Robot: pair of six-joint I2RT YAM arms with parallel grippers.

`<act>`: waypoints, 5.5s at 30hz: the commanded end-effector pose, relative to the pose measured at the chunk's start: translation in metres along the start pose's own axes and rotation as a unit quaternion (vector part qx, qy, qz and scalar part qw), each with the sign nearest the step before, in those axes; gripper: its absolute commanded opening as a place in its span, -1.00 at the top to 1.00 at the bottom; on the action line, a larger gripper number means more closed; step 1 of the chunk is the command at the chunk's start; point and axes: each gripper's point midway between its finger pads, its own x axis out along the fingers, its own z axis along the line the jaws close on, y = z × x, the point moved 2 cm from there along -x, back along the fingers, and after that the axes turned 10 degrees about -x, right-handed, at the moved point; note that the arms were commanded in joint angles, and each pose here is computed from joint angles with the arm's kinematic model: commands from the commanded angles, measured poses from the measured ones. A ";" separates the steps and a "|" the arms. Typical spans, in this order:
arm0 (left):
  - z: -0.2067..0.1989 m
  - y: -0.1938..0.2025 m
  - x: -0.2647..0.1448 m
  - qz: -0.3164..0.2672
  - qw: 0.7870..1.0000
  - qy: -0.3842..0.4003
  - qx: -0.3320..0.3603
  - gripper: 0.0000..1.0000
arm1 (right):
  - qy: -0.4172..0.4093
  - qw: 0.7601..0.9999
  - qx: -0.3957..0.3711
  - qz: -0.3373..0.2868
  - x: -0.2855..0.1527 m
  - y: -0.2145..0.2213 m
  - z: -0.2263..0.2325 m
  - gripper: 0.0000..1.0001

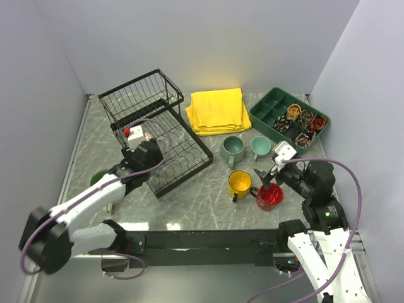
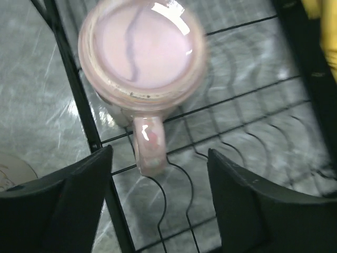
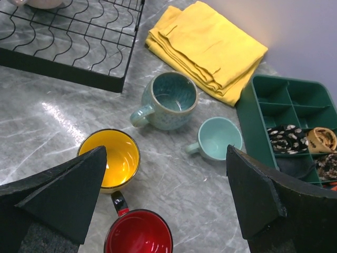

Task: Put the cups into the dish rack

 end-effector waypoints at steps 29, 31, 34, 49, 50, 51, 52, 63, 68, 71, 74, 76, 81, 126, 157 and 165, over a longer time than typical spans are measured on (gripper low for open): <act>-0.058 0.036 -0.004 0.181 0.955 0.129 0.198 0.54 | 0.011 0.999 0.016 -0.032 -0.001 0.020 0.011 -1.00; -0.058 0.034 -0.018 0.190 0.954 0.146 0.177 0.55 | 0.012 0.999 0.015 -0.036 -0.001 0.019 0.011 -1.00; -0.043 0.040 -0.032 0.212 0.956 0.130 0.154 0.57 | 0.019 0.999 0.016 -0.035 -0.001 0.020 0.008 -1.00; -0.006 0.040 0.021 0.201 0.969 0.019 0.145 0.59 | 0.034 0.999 0.017 -0.031 -0.003 0.024 0.004 -1.00; -0.005 0.037 0.024 0.198 0.969 0.015 0.143 0.58 | 0.033 0.999 0.017 -0.031 -0.003 0.024 0.004 -1.00; -0.002 0.032 0.030 0.194 0.971 0.008 0.138 0.58 | 0.035 0.999 0.016 -0.030 -0.003 0.024 0.003 -1.00; -0.003 0.031 0.034 0.196 0.972 0.009 0.133 0.58 | 0.035 0.999 0.016 -0.031 -0.003 0.024 0.003 -1.00; 0.005 0.017 0.069 0.187 0.974 -0.024 0.125 0.57 | 0.041 0.999 0.016 -0.028 -0.004 0.026 0.001 -1.00; 0.005 0.007 0.074 0.170 0.977 -0.028 0.129 0.56 | 0.039 0.999 0.014 -0.030 -0.005 0.026 0.002 -1.00; -0.004 0.004 0.067 0.170 0.976 0.005 0.133 0.54 | 0.038 0.999 0.014 -0.029 -0.004 0.027 0.002 -1.00; -0.016 0.000 0.055 0.162 0.974 0.052 0.147 0.50 | 0.040 0.999 0.013 -0.029 -0.004 0.026 0.002 -1.00; -0.025 -0.005 0.044 0.152 0.972 0.081 0.159 0.47 | 0.049 0.998 0.016 -0.023 -0.005 0.030 -0.002 -1.00; -0.035 -0.015 0.035 0.110 0.967 0.110 0.204 0.43 | 0.051 0.998 0.016 -0.022 -0.005 0.030 -0.004 -1.00; -0.043 0.040 0.035 0.223 0.879 0.187 0.378 -0.93 | 0.064 0.998 0.017 -0.019 -0.008 0.032 -0.008 -1.00; -0.041 0.003 0.104 0.071 0.879 -0.016 0.471 0.51 | 0.071 0.997 0.014 -0.020 -0.009 0.032 -0.010 -1.00; -0.024 -0.011 0.124 0.067 0.881 -0.074 0.463 0.39 | 0.073 0.997 0.012 -0.023 -0.010 0.030 -0.010 -1.00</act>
